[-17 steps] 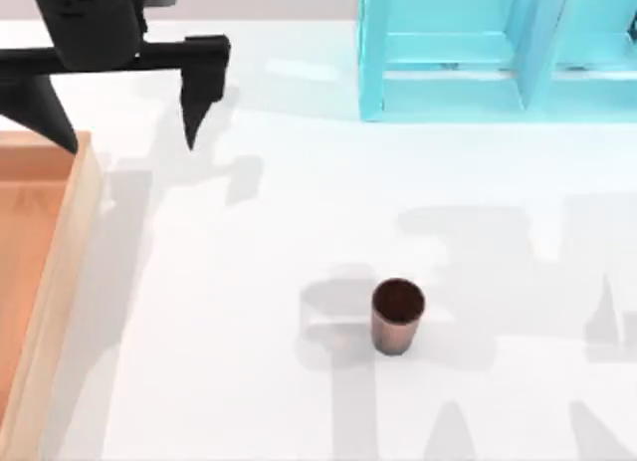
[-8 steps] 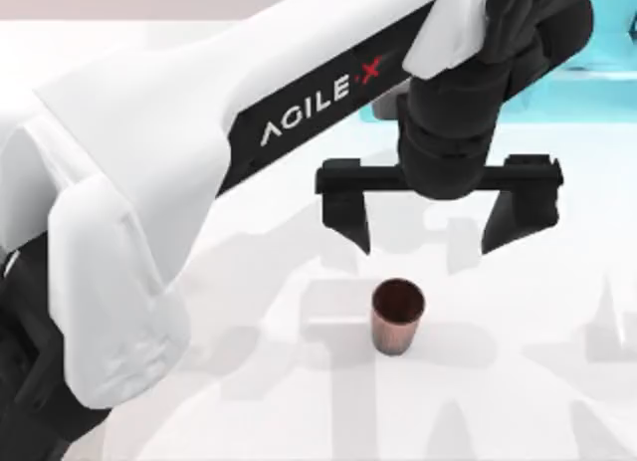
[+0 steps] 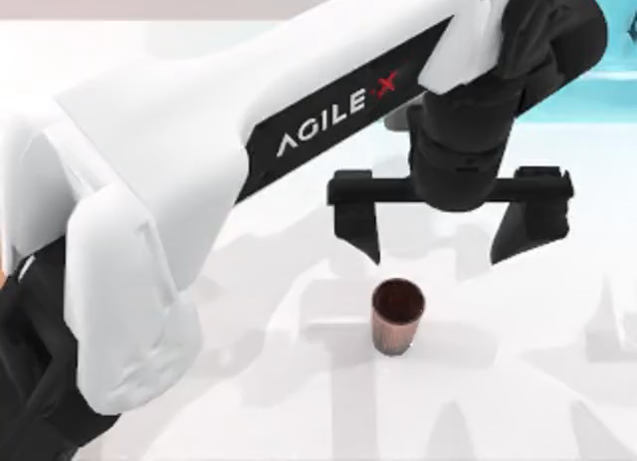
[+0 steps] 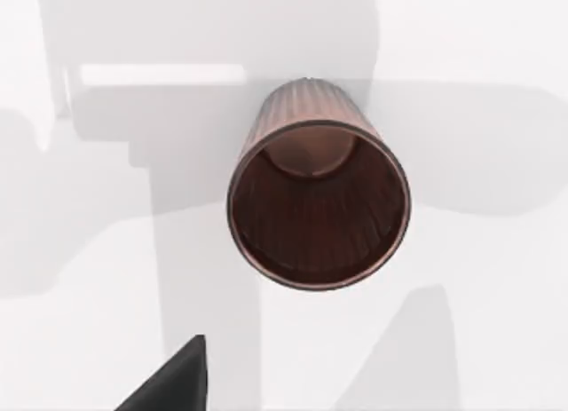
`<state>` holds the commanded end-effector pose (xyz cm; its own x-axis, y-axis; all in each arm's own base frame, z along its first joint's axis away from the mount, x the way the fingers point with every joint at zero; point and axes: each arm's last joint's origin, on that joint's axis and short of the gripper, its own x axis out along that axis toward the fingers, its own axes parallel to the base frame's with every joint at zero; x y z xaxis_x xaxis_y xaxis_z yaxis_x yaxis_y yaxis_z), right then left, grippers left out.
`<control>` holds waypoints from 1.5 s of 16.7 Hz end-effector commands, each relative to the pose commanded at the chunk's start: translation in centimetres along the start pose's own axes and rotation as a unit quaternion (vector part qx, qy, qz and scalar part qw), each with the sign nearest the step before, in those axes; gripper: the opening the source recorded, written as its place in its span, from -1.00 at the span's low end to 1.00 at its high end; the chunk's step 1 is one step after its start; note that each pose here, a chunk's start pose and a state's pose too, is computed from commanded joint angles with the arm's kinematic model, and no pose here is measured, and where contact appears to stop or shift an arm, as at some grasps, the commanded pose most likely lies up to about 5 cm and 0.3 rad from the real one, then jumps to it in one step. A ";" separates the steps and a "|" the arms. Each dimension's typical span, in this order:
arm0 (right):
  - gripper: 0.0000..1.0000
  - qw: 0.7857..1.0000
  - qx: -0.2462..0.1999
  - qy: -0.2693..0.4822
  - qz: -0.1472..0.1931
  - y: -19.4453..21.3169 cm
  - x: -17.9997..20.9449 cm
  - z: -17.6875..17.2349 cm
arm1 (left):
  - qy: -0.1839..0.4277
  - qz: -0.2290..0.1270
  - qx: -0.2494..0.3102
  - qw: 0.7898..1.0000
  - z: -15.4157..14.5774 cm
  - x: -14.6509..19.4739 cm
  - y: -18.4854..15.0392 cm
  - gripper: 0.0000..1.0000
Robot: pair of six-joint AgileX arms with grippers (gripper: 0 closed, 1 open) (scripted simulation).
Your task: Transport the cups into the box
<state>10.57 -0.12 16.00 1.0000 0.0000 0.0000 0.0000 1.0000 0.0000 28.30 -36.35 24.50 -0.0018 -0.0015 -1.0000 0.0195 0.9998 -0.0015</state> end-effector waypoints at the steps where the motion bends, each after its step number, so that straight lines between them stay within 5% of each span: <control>1: 1.00 1.000 0.000 0.000 0.000 0.0 0.0 0.0 | -0.001 -0.001 0.000 1.000 0.1 0.5 -0.1 1.00; 9: 1.00 1.000 0.000 0.000 0.000 0.0 0.0 0.0 | 0.000 0.001 0.000 1.000 0.0 8.9 -0.1 1.00; 15: 1.00 1.000 0.000 0.000 0.000 0.0 0.0 0.0 | 0.000 0.001 0.000 1.000 -0.1 9.7 0.0 1.00; 25: 1.00 1.000 0.000 0.000 0.000 0.0 0.0 0.0 | 0.000 0.001 0.000 1.000 -0.1 9.7 0.0 -0.51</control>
<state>10.57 -0.12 16.00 1.0000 0.0000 0.0000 0.0000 1.0000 0.0000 28.17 -36.40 14.80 -0.0018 -0.0002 -1.0000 0.0200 0.9998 -0.0003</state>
